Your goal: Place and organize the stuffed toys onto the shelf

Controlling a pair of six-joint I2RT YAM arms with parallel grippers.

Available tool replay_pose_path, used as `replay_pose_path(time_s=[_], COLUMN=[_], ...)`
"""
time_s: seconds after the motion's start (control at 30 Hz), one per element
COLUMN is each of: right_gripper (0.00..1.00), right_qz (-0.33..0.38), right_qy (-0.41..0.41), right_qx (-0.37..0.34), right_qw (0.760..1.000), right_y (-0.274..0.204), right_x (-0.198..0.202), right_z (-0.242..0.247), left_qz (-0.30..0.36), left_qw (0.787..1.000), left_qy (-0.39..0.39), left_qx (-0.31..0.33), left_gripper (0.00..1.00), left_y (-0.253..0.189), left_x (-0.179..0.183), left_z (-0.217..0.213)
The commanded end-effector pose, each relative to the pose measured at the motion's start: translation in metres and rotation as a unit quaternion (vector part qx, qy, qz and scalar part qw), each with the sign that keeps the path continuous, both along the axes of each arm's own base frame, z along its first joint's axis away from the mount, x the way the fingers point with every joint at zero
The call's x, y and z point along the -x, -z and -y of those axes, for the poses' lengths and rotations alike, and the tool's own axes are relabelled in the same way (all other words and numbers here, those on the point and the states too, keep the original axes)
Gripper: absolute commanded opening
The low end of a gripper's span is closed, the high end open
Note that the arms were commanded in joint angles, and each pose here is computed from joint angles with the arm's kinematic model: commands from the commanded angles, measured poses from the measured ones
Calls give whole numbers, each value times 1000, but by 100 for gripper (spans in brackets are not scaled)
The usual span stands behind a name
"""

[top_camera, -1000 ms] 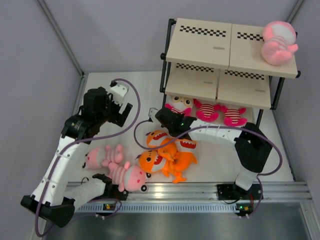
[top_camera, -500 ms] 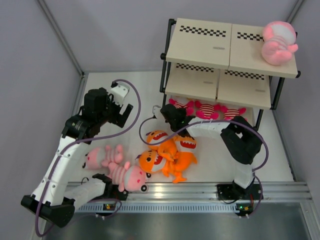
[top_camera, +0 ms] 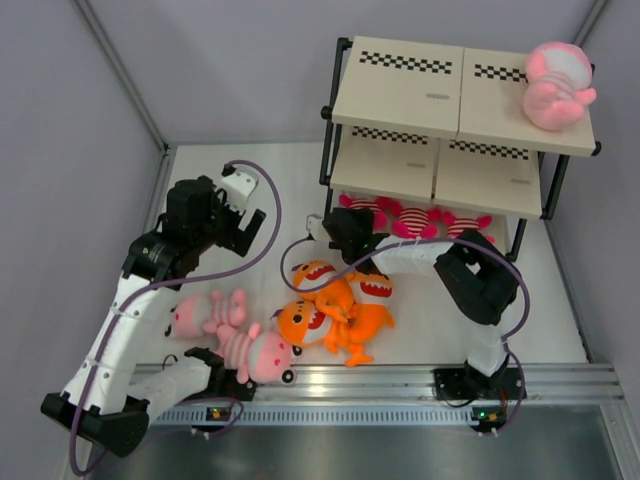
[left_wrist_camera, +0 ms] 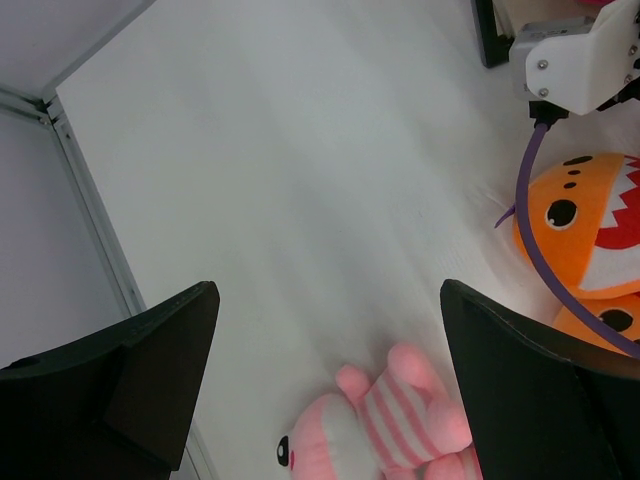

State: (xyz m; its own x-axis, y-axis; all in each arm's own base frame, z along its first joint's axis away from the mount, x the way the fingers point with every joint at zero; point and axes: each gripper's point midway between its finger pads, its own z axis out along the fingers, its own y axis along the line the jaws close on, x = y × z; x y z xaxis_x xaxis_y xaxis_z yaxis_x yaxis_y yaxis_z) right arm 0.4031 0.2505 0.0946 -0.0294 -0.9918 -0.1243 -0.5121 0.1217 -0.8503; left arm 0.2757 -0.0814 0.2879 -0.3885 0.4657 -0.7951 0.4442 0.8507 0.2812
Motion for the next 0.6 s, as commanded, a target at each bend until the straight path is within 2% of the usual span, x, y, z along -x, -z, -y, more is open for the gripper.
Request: replay_pose_path(time_s=[0.0, 0.17, 0.4, 0.5, 0.57], right_gripper=[60, 68, 71, 71, 72], right_qz=[33, 42, 9, 1, -9], right_qy=[-7, 2, -8, -9, 0], right_qx=[-43, -92, -160, -168, -197], right_qw=[999, 995, 987, 986, 980], right_y=[-37, -65, -97, -107, -119], right_x=[7, 25, 56, 80, 108], right_z=[-7, -6, -11, -3, 3], left_qz=[21, 26, 27, 35, 41], left_qw=[1000, 1000, 999, 999, 999], left_qy=[9, 11, 20, 23, 21], left_qx=[6, 7, 10, 3, -4], left_gripper=[99, 99, 99, 99, 99], left_y=[-10, -14, -14, -18, -20], left_x=[-3, -2, 1, 1, 2], left_z=[3, 2, 4, 3, -1])
